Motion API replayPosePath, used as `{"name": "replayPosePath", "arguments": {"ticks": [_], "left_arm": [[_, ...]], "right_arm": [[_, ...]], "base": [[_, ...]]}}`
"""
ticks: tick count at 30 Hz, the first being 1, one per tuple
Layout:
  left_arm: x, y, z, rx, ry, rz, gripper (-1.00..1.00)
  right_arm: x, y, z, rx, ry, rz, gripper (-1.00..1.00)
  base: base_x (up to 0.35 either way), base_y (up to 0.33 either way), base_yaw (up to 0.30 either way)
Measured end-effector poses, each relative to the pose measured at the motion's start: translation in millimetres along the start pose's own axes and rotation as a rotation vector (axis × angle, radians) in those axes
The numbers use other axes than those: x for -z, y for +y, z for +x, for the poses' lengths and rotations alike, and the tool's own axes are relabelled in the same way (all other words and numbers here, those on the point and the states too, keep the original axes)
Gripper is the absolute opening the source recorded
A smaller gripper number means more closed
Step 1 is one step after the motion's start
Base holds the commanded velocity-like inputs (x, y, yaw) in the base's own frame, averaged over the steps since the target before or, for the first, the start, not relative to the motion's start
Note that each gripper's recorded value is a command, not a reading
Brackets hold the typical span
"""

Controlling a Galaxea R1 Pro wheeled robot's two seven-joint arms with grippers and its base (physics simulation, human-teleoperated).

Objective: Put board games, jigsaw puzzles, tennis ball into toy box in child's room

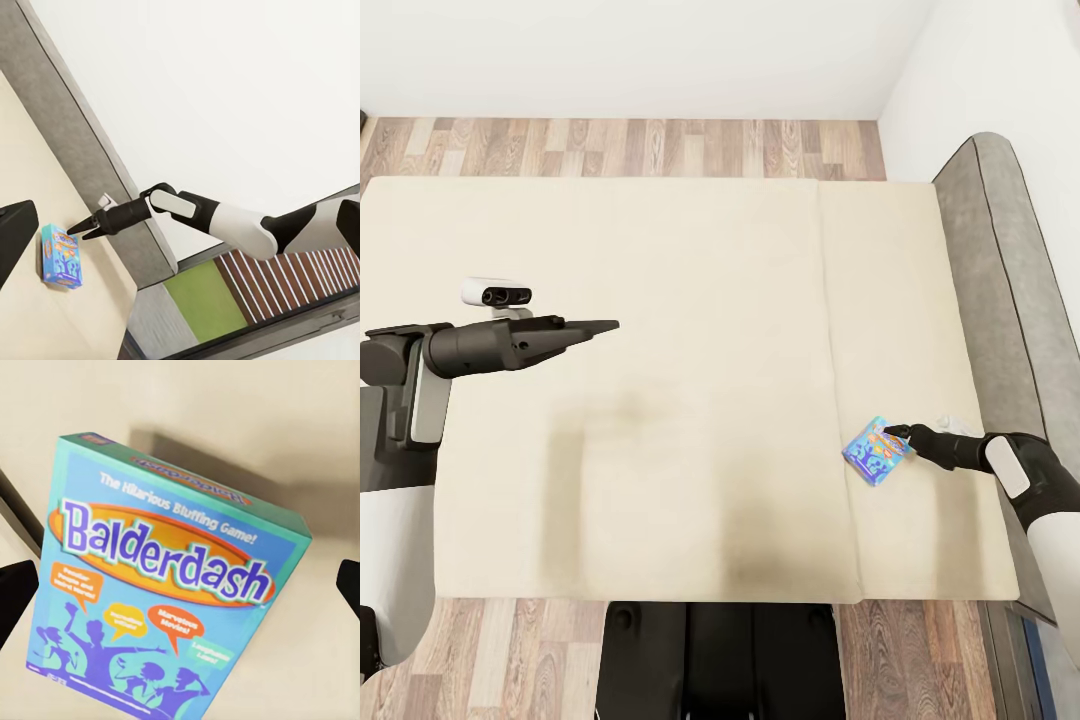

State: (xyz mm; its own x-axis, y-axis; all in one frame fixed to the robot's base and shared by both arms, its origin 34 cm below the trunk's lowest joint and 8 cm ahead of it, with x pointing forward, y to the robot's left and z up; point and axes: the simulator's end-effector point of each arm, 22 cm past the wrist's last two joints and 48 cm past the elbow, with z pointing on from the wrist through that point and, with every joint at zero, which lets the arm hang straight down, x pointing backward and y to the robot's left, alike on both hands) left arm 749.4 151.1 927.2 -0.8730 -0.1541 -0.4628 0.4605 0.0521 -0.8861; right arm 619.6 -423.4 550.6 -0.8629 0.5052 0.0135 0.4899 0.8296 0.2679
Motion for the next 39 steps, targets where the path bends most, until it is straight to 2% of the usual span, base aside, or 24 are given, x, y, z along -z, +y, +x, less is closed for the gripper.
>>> {"name": "replayPosePath", "arguments": {"ticks": [39], "left_arm": [[0.0,0.0,0.0,0.000,0.000,0.000,1.00]], "right_arm": [[-6.3,-9.4,14.2,-0.025,0.024,0.014,1.00]], "base": [[0.000,0.000,0.000]]}}
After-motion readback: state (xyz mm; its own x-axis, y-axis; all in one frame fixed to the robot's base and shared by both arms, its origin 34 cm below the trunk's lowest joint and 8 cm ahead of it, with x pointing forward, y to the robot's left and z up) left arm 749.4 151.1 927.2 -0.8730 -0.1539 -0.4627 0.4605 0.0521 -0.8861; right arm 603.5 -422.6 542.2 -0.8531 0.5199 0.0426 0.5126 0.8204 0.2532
